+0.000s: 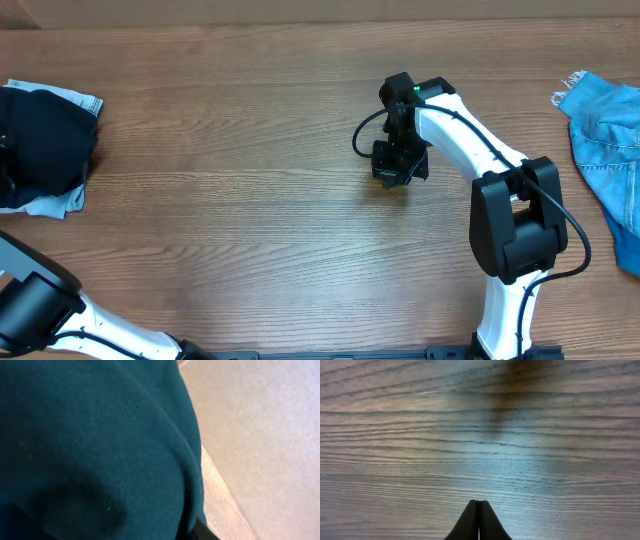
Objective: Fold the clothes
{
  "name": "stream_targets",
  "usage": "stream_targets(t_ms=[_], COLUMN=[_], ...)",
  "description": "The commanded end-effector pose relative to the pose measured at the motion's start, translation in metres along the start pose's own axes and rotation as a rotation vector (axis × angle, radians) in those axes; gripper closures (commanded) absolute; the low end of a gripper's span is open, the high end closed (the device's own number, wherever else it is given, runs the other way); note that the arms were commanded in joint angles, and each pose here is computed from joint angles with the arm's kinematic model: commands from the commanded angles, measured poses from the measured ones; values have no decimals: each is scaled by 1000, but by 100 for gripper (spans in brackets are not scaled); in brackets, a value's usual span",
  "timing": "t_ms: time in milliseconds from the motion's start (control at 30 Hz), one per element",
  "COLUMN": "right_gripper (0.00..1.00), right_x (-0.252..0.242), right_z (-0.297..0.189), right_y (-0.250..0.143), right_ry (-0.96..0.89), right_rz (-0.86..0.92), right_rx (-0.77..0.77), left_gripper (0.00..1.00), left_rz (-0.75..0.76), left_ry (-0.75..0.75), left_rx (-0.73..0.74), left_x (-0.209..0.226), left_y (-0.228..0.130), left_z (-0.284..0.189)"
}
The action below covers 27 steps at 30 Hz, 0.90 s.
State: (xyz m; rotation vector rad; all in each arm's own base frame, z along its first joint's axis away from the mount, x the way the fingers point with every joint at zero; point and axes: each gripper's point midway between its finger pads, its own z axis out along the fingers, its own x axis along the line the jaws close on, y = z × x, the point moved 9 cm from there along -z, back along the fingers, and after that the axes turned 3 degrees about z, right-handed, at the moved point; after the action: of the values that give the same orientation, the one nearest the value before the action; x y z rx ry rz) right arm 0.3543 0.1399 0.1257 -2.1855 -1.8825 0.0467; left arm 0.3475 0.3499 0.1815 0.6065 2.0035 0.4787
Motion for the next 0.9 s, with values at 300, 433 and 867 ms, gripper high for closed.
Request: stream_targets(t_ms=[300,433,867], right_gripper=[96,96,96], right_x=[2,3,7], right_z=[-12,-12,-12], right_y=[-3,-1,-2], right_ry=[16,22,65], right_rz=[-17,-26,-50], right_rx=[-38,-50,-36], left_gripper=[55,56,90], left_rz=[129,153,288], left_ry=[-62,-27,430], left_rx=[-50,-81,-18], left_x=[-29,-50,-136], left_y=[43,48,-9], left_z=[-71,-109,-110])
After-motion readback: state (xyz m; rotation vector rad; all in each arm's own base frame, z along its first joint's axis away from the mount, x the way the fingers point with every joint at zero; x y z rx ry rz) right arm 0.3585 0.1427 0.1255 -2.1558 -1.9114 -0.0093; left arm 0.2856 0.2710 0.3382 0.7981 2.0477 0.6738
